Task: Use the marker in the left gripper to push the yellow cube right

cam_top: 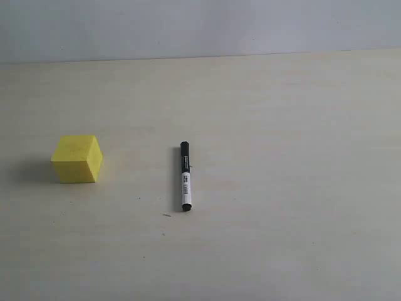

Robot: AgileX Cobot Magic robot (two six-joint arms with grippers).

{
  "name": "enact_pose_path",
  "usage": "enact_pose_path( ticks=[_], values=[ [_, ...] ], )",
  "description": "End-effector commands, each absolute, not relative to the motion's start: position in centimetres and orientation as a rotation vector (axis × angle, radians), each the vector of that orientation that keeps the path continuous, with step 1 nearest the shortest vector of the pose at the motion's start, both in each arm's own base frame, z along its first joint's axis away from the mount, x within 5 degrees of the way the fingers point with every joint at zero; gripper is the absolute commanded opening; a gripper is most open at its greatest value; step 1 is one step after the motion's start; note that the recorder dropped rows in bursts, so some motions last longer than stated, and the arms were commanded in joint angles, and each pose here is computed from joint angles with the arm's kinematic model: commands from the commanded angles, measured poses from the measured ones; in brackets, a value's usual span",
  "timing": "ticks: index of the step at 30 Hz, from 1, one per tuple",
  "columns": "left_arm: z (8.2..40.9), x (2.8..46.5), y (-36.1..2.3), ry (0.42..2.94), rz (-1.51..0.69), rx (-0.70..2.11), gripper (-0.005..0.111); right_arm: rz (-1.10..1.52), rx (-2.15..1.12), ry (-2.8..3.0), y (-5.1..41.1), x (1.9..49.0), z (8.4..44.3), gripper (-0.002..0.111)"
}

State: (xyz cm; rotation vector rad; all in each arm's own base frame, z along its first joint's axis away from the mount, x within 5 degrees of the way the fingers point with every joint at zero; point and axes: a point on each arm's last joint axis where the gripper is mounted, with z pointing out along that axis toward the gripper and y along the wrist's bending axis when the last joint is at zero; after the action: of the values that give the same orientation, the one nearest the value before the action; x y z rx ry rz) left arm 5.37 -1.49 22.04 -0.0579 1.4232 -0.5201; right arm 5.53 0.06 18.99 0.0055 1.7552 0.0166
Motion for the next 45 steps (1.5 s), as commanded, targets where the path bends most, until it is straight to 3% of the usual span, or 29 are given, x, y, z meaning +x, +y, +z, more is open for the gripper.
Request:
enact_pose_path(
  ticks=[1, 12, 16, 18, 20, 21, 23, 26, 30, 37, 45],
  values=[
    [23.6, 5.0, -1.2, 1.245, -0.63, -0.132, 0.0, 0.002, -0.001, 1.751, 0.0, 5.5, 18.9, 0.0],
    [26.5, 3.5, -0.6, 0.88, -0.92, -0.238, 0.0, 0.002, -0.001, 1.751, 0.0, 5.5, 18.9, 0.0],
    [30.7, 2.4, -0.3, 0.785, -0.918, -0.21, 0.0, 0.002, -0.001, 1.751, 0.0, 5.5, 18.9, 0.0],
    [33.8, 3.5, -0.7, 0.908, -0.827, -0.189, 0.0, 0.002, -0.001, 1.751, 0.0, 5.5, 18.9, 0.0],
    [37.1, 7.8, -2.2, 1.318, -0.669, -0.159, 0.0, 0.002, -0.001, 1.751, 0.0, 5.5, 18.9, 0.0],
    [37.1, 9.3, -2.7, 1.484, -0.639, -0.166, 0.0, 0.002, -0.001, 1.751, 0.0, 5.5, 18.9, 0.0],
    [36.8, 13.7, -4.2, 1.867, -0.537, -0.148, 0.0, 0.002, -0.001, 1.751, 0.0, 5.5, 18.9, 0.0],
    [33.4, 19.4, -6.7, 2.41, -0.437, -0.017, 0.0, 0.002, -0.001, 1.751, 0.0, 5.5, 18.9, 0.0],
    [28.9, 22.6, -11.0, 2.825, -0.482, 0.234, 0.0, 0.002, -0.001, 1.751, 0.0, 5.5, 18.9, 0.0],
    [24.0, 24.0, -19.2, 2.954, -0.229, 0.348, 0.0, 0.002, -0.001, 1.751, 0.0, 5.5, 18.9, 0.0],
    [20.7, 24.9, -28.0, 2.99, -0.187, 0.445, 0.0, 0.002, -0.001, 1.751, 0.0, 5.5, 18.9, 0.0]
  ],
)
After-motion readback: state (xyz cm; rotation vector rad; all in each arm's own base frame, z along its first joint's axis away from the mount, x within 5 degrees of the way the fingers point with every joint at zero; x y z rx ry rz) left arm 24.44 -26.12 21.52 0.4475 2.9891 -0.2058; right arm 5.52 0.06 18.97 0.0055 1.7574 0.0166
